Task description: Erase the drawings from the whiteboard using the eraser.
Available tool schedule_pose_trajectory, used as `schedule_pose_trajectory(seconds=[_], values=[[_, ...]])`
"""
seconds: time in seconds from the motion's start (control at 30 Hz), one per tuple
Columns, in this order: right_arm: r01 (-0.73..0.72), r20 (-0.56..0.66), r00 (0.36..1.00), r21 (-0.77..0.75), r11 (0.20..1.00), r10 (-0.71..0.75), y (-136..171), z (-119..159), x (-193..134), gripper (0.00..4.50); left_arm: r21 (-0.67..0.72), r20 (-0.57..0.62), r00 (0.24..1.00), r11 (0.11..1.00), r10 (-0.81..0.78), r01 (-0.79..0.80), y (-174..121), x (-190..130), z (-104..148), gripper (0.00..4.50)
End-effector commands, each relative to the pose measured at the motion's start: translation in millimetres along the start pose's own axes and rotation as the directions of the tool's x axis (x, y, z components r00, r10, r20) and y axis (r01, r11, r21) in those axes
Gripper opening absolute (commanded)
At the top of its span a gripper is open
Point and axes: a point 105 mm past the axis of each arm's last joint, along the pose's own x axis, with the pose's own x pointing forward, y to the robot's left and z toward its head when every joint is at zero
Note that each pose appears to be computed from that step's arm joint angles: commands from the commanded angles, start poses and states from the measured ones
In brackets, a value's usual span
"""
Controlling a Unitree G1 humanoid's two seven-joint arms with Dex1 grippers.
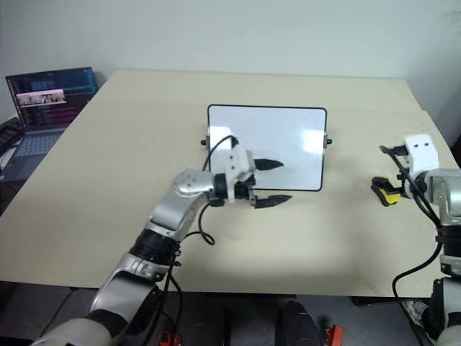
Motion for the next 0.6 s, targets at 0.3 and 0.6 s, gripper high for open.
schedule_pose_trajectory(seconds=[0.3, 0.6], values=[[0.121, 0.396, 0.909, 0.042, 0.992, -0.128, 19.9, 42.9, 25.0, 4.48, 0.003, 0.035, 0.827, 0.828, 0.561, -0.561, 88.5, -120.1, 8.7, 4.50], [0.047, 0.489, 0.856, 0.248, 0.968, -0.166, 34.3, 22.0, 45.7, 4.48, -0.135, -0.001, 0.503, 0.498, 0.864, -0.857, 115.2, -186.5, -29.2, 4.50]])
